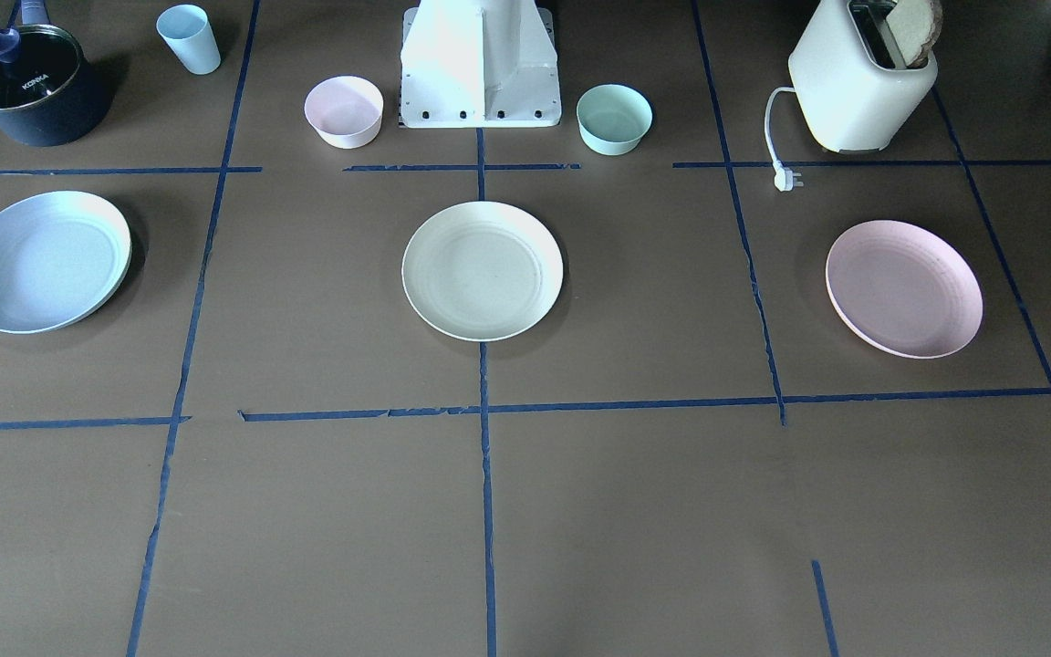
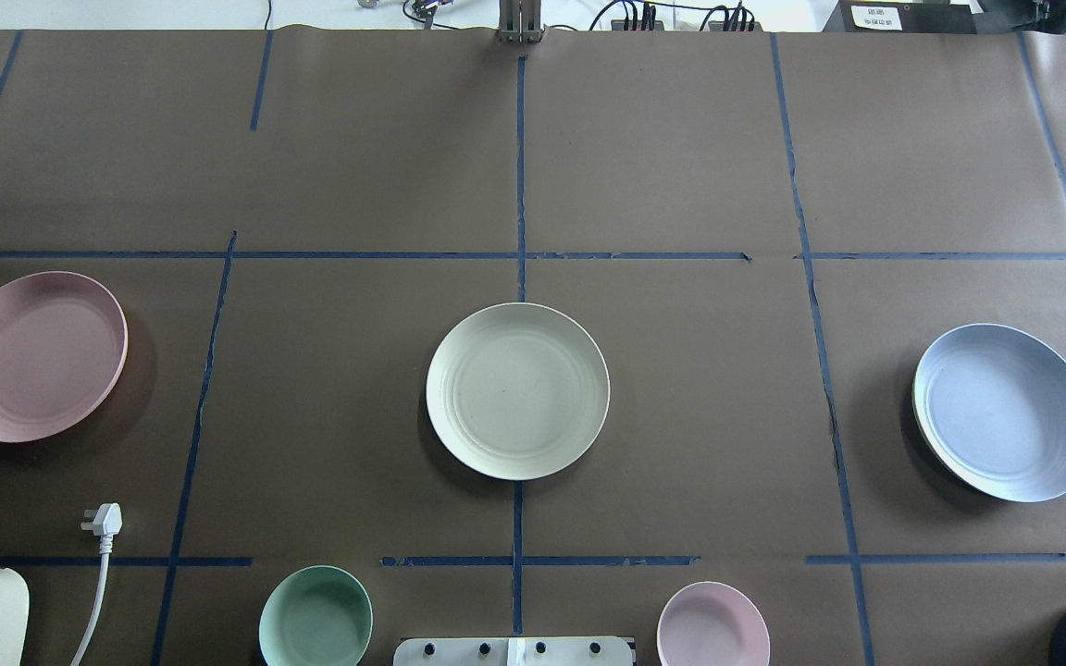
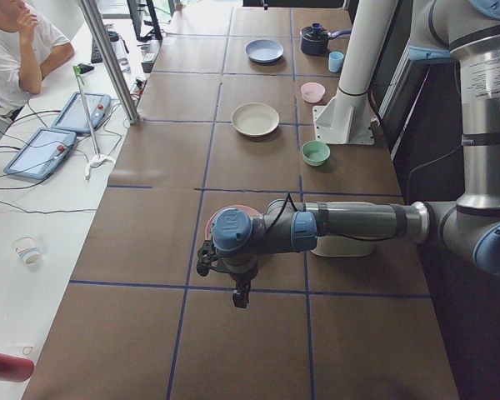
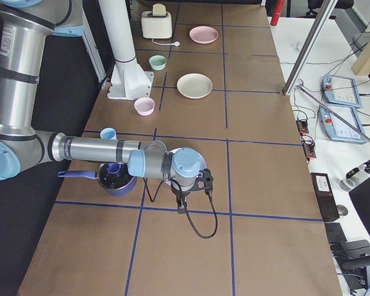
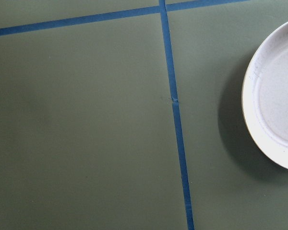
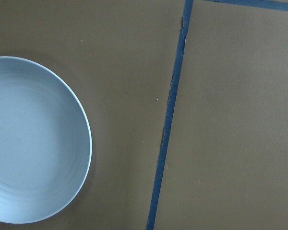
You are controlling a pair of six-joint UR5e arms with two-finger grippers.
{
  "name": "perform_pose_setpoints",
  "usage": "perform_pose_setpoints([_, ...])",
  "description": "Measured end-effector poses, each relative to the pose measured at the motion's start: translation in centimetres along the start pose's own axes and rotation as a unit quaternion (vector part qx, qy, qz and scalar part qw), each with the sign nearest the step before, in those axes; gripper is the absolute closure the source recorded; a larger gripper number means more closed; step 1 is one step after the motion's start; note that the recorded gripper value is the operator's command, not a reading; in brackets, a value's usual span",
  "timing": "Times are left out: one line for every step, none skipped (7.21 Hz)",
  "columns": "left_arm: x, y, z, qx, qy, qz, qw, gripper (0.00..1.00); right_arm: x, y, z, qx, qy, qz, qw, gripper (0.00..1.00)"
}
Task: Stack three plates with pink and blue
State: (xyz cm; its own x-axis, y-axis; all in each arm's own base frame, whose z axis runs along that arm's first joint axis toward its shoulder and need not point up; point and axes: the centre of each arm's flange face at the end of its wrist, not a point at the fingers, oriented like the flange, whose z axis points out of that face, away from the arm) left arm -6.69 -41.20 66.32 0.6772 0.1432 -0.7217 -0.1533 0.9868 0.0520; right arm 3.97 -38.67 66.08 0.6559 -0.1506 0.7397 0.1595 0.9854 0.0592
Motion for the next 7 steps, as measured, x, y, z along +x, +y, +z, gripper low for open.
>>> perform_pose_setpoints([0.1, 0.0, -0.1, 0.001, 0.0, 0.001, 1.0, 0.0, 0.0, 0.0, 0.0, 0.0, 0.0, 0.0, 1.0, 0.0])
perform_pose_setpoints([0.2, 0.0, -0.2, 0.002, -0.001, 0.003, 1.0, 0.0, 0.0, 0.0, 0.0, 0.0, 0.0, 0.0, 1.0, 0.0])
perform_pose_setpoints([0.3, -0.1, -0.2, 0.002, -0.001, 0.003, 1.0, 0.0, 0.0, -0.1, 0.0, 0.0, 0.0, -0.001, 1.0, 0.0])
perform_pose_setpoints([0.5, -0.6, -0.4, 0.007, -0.001, 0.009, 0.9999, 0.0, -0.1, -0.1, -0.1, 0.001, 0.0, -0.001, 1.0, 0.0])
perform_pose_setpoints([1.3, -2.4, -1.3, 0.029, -0.004, 0.033, 0.999, 0.0, -0.1, -0.1, -0.1, 0.001, 0.0, -0.002, 1.0, 0.0])
perform_pose_setpoints([2.1, -4.0, -2.2, 0.055, -0.009, 0.062, 0.9965, 0.0, -0.1, -0.2, -0.2, 0.002, 0.0, -0.002, 1.0, 0.0])
perform_pose_setpoints([2.2, -4.2, -2.2, 0.068, -0.01, 0.079, 0.9945, 0.0, -0.2, -0.3, -0.2, 0.002, 0.0, -0.003, 1.0, 0.0])
